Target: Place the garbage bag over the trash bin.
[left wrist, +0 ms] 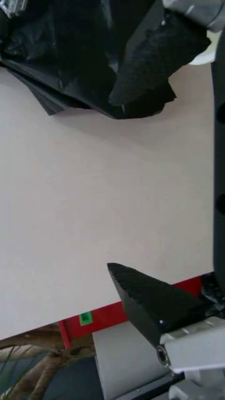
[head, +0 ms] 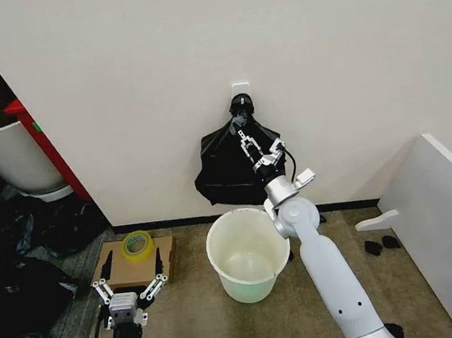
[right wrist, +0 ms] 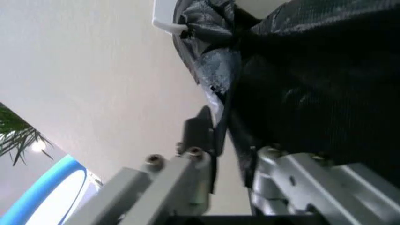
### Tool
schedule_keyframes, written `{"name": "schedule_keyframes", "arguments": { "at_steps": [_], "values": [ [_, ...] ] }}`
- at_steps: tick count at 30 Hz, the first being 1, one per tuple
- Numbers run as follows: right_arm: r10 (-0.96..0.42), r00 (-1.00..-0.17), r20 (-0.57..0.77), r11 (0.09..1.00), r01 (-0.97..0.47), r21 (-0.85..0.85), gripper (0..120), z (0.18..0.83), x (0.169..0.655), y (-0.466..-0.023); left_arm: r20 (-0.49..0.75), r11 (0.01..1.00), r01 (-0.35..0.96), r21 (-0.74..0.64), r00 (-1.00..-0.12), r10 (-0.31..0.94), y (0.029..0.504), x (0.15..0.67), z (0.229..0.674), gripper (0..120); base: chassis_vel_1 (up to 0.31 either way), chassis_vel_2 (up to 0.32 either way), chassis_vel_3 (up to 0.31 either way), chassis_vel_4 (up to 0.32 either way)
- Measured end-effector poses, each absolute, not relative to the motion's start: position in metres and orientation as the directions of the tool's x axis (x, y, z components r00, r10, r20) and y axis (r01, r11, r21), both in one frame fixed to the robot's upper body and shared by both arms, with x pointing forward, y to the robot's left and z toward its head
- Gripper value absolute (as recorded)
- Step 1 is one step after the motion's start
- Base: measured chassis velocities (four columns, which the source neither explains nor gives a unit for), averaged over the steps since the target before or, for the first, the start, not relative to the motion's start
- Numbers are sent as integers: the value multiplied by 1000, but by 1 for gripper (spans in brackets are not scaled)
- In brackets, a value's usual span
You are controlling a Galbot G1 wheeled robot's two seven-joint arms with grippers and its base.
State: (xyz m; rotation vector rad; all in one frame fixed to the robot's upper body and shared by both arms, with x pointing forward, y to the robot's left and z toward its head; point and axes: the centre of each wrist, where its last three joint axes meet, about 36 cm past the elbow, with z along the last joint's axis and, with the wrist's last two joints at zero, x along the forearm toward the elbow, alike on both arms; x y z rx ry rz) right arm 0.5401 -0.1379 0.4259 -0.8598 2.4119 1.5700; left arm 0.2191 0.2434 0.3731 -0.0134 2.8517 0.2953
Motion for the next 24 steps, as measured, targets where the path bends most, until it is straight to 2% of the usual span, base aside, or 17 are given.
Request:
{"name": "schedule_keyframes", "arguments": {
  "at_steps": [3,12,14,18,24],
  "values": [
    [-385,-830,-404,302,-527,795,0,425,540,-139,-270,979,-36,200,-963,20,244,219,373,99,0,0,0,0],
    [-409,-836,-366,399,-525,752,0,420,529,-143,-268,980,-33,198,-963,21,243,220,372,99,0,0,0,0],
    [-444,-834,-328,482,-531,697,0,407,506,-152,-264,981,-29,194,-964,24,241,220,369,99,0,0,0,0],
    [-465,-831,-304,539,-539,648,0,400,482,-158,-261,982,-23,189,-965,27,239,222,367,99,0,0,0,0],
    [-508,-821,-259,690,-568,449,0,385,418,-167,-257,982,-13,188,-966,37,236,224,364,99,0,0,0,0]
  ]
}}
